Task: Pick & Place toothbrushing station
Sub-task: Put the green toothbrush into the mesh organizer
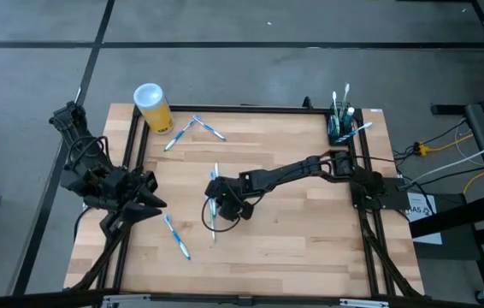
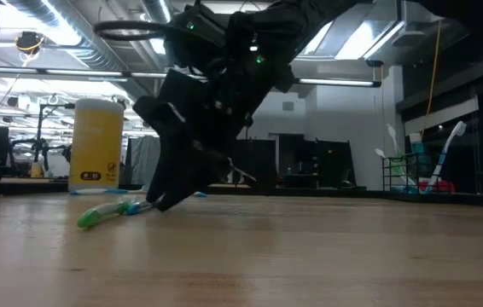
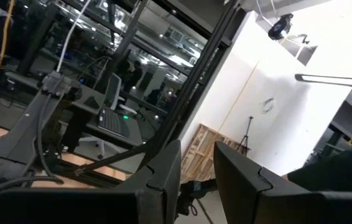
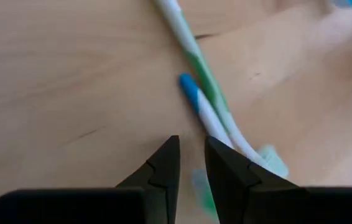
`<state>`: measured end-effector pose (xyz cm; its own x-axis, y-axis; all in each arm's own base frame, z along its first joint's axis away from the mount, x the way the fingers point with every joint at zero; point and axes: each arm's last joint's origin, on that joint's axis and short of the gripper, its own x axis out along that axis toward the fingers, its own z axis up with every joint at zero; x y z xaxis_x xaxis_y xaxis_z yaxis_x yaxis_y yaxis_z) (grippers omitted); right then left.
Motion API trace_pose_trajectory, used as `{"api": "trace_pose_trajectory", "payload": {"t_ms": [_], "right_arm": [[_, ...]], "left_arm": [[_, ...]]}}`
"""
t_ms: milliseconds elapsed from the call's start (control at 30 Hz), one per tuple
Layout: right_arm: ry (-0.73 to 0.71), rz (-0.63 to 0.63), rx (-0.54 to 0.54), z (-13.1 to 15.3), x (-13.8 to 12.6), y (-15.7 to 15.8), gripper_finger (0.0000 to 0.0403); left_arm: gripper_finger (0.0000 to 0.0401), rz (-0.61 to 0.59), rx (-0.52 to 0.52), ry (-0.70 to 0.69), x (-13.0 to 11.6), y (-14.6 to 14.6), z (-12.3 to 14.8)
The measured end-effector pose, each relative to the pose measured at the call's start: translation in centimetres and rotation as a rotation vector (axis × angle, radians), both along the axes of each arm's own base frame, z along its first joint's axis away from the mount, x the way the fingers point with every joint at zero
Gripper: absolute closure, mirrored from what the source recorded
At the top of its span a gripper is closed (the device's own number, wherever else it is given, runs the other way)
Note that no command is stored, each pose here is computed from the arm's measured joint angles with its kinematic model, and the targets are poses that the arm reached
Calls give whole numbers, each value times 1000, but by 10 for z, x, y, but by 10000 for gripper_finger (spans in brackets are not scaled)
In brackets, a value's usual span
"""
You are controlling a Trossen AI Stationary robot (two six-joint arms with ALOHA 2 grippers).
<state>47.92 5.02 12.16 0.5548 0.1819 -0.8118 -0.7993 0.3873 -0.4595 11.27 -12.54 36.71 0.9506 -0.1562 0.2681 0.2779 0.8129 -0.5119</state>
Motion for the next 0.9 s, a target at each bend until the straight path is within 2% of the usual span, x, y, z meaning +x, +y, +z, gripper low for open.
{"api": "trace_pose_trajectory", "payload": {"t_ms": [200, 367, 600, 900], "right_arm": [[-30, -48, -28, 1, 4, -13, 323], [-45, -161, -108, 9, 4, -18, 323], [-86, -169, -29, 49, -3, -17, 323], [-45, -146, -48, 49, -6, -48, 323]], "left_arm": [[311, 10, -2, 4, 0, 0, 0], [311, 11, -2, 3, 0, 0, 0], [311, 26, 30, 0, 0, 0, 0], [311, 46, 48, -5, 0, 1, 1]]}}
